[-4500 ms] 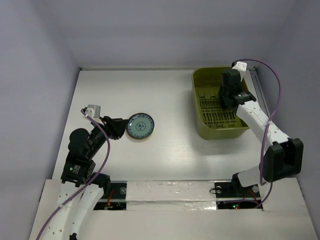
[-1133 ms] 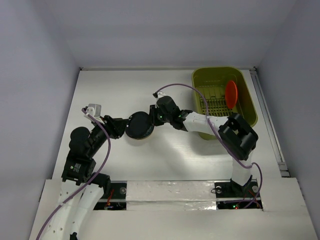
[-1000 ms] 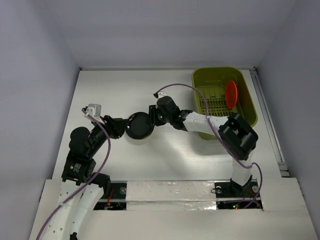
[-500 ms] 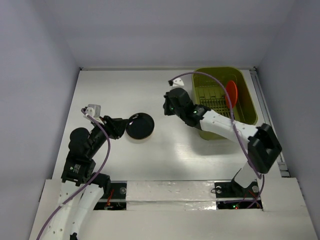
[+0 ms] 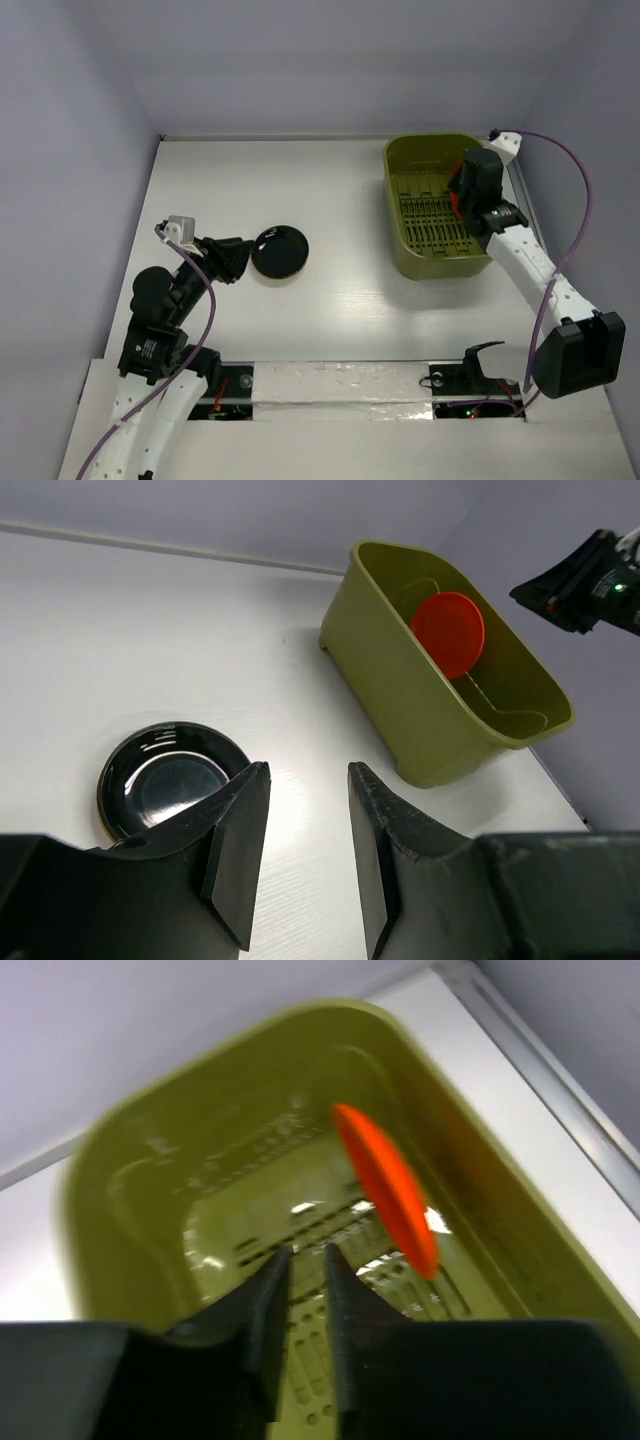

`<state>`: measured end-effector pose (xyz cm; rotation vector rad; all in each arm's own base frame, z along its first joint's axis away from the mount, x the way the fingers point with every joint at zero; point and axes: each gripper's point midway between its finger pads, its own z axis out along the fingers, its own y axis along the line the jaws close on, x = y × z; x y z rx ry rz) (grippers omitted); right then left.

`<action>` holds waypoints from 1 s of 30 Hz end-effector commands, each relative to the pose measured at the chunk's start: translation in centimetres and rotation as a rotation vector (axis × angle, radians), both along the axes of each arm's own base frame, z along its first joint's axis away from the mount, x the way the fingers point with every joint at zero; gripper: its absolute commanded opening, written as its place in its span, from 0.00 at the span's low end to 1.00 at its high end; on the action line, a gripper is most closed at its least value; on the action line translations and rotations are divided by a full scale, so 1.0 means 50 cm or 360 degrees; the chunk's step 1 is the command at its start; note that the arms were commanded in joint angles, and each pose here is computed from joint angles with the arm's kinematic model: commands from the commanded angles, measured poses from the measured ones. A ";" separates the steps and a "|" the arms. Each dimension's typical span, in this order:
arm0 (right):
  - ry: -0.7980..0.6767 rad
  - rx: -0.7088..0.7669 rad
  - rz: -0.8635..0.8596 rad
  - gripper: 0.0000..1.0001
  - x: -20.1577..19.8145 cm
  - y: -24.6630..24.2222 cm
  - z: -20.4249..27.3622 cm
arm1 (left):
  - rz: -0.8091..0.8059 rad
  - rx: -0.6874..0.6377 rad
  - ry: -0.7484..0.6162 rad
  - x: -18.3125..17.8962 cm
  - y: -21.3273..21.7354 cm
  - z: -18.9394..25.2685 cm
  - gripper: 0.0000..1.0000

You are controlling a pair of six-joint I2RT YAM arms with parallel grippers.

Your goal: Unload the plates from the dish rack

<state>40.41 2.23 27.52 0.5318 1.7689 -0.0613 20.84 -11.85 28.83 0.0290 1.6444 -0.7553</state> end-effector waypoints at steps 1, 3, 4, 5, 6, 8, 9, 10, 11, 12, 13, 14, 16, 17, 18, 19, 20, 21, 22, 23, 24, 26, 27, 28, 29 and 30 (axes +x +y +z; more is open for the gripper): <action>0.0099 -0.0002 -0.0052 0.32 0.007 -0.059 -0.040 | -0.0015 -0.0019 -0.0095 -0.009 -0.003 0.030 0.34; 0.0154 -0.0045 -0.0074 0.40 0.014 -0.072 -0.050 | -0.0022 -0.0027 -0.0120 -0.017 -0.004 0.038 0.35; 0.0217 -0.0084 -0.0122 0.40 0.020 -0.091 -0.072 | -0.0034 -0.0029 -0.0125 -0.020 -0.007 0.038 0.35; 0.0225 -0.0097 -0.0118 0.40 0.020 -0.092 -0.067 | -0.0032 -0.0032 -0.0134 -0.022 -0.006 0.041 0.35; 0.0305 -0.0157 -0.0160 0.40 0.021 -0.105 -0.093 | -0.0046 -0.0037 -0.0148 -0.028 -0.008 0.045 0.35; 0.0367 -0.0176 -0.0171 0.40 0.027 -0.113 -0.118 | -0.0056 -0.0043 -0.0161 -0.034 -0.009 0.049 0.35; 0.0375 -0.0187 -0.0162 0.40 0.030 -0.113 -0.122 | -0.0049 -0.0044 -0.0166 -0.036 -0.007 0.051 0.35; 0.0403 -0.0187 -0.0144 0.40 0.036 -0.114 -0.137 | -0.0063 -0.0048 -0.0175 -0.040 -0.010 0.053 0.35; 0.0414 -0.0195 -0.0135 0.40 0.041 -0.113 -0.142 | -0.0059 -0.0049 -0.0177 -0.040 -0.009 0.054 0.35; 0.0452 -0.0205 -0.0145 0.40 0.042 -0.116 -0.153 | -0.0073 -0.0052 -0.0182 -0.044 -0.012 0.055 0.35; 0.0470 -0.0226 -0.0173 0.40 0.044 -0.122 -0.156 | -0.0071 -0.0053 -0.0184 -0.044 -0.012 0.055 0.35; 0.0475 -0.0228 -0.0189 0.40 0.051 -0.130 -0.154 | -0.0090 -0.0054 -0.0186 -0.048 -0.016 0.057 0.35; 0.0521 -0.0257 -0.0211 0.40 0.055 -0.136 -0.169 | -0.0085 -0.0056 -0.0191 -0.048 -0.015 0.057 0.35; 0.0531 -0.0263 -0.0220 0.40 0.056 -0.138 -0.172 | -0.0102 -0.0058 -0.0195 -0.052 -0.018 0.058 0.36; 0.0544 -0.0271 -0.0237 0.40 0.059 -0.147 -0.173 | -0.0100 -0.0059 -0.0195 -0.052 -0.017 0.058 0.36; 0.0552 -0.0283 -0.0245 0.39 0.061 -0.150 -0.173 | -0.0097 -0.0061 -0.0202 -0.053 -0.016 0.061 0.36; 0.0559 -0.0300 -0.0262 0.39 0.061 -0.154 -0.174 | -0.0097 -0.0063 -0.0209 -0.055 -0.016 0.063 0.36; 0.0565 -0.0307 -0.0261 0.38 0.065 -0.155 -0.171 | -0.0105 -0.0063 -0.0210 -0.057 -0.017 0.063 0.36; 0.0595 -0.0327 -0.0260 0.38 0.069 -0.156 -0.181 | -0.0102 -0.0063 -0.0210 -0.058 -0.016 0.063 0.36; 0.0607 -0.0337 -0.0276 0.37 0.071 -0.160 -0.183 | -0.0102 -0.0064 -0.0214 -0.059 -0.016 0.064 0.36; 0.0612 -0.0347 -0.0280 0.34 0.074 -0.161 -0.180 | -0.0097 -0.0065 -0.0216 -0.059 -0.015 0.065 0.36; 0.0641 -0.0362 -0.0297 0.32 0.075 -0.165 -0.189 | -0.0107 -0.0067 -0.0218 -0.061 -0.017 0.066 0.36; 0.0649 -0.0368 -0.0300 0.29 0.074 -0.166 -0.190 | -0.0107 -0.0066 -0.0222 -0.062 -0.017 0.067 0.36; 0.0659 -0.0374 -0.0302 0.25 0.073 -0.167 -0.193 | -0.0107 -0.0068 -0.0221 -0.062 -0.017 0.067 0.36; 0.0657 -0.0378 -0.0303 0.23 0.071 -0.168 -0.189 | -0.0107 -0.0070 -0.0225 -0.063 -0.016 0.069 0.36; 0.0658 -0.0382 -0.0306 0.17 0.069 -0.169 -0.187 | -0.0107 -0.0069 -0.0223 -0.063 -0.016 0.067 0.36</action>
